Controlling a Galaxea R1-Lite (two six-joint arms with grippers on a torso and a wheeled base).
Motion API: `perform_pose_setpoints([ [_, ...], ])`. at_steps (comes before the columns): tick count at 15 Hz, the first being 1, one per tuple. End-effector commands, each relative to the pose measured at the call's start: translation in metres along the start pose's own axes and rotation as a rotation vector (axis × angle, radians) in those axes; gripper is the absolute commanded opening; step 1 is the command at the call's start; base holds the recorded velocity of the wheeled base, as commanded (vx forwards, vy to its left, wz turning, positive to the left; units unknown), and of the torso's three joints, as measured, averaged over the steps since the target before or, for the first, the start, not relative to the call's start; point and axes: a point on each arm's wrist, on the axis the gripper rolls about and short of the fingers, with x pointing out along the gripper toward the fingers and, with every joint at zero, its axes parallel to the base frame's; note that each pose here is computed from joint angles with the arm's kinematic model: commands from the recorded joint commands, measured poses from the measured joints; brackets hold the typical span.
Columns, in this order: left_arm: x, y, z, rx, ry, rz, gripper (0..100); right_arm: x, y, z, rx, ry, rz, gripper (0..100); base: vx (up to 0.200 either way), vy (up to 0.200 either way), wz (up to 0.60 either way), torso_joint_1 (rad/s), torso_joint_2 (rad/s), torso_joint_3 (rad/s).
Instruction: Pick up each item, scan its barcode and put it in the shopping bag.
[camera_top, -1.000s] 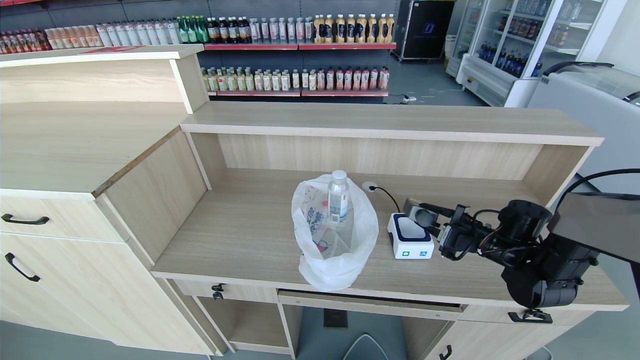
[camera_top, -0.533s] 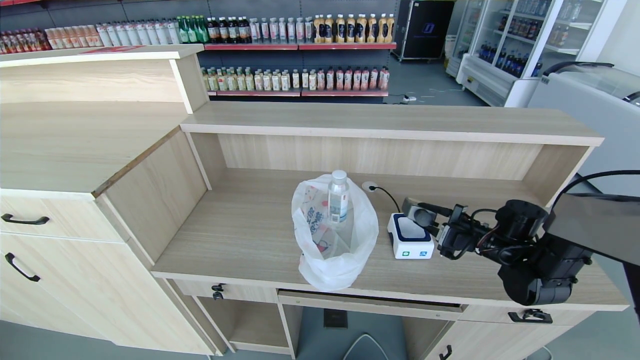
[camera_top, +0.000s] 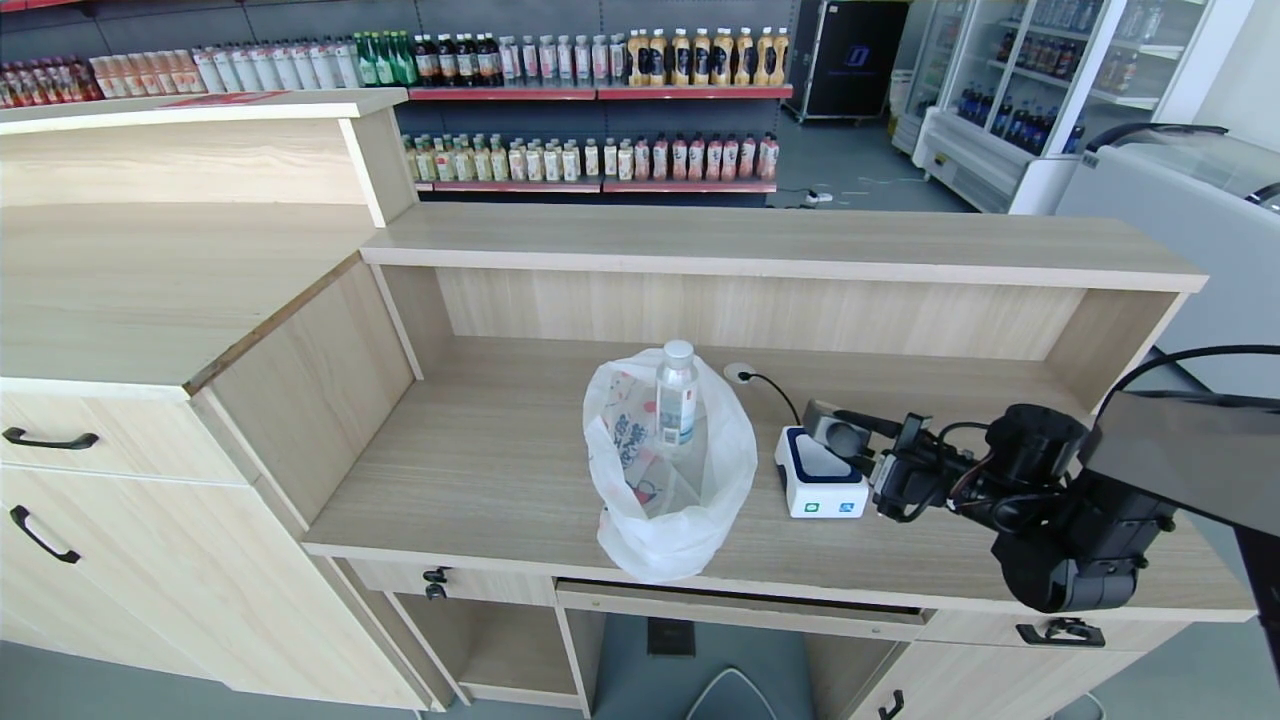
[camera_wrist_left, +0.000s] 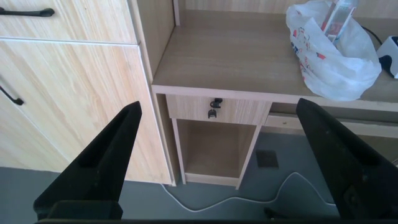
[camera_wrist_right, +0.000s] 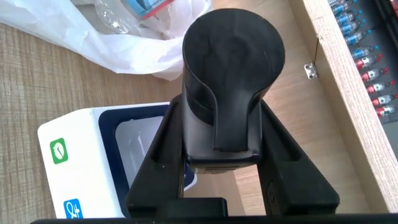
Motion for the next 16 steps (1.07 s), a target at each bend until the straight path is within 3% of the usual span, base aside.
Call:
perform_pose_setpoints([
  [1,0.0000,0.0000,0.0000,0.000,-0.001,0.000,100,0.0015,0.0017,-0.0018,-0.001,-0.001,0.000,0,0.000,0.000,0.00,0.000,0.00,0.000],
  [16,0.0000,0.0000,0.0000,0.000,-0.001,0.000,100,0.0069,0.0056,-0.0073,-0.002,-0.017,0.001,0,0.000,0.000,0.00,0.000,0.00,0.000],
])
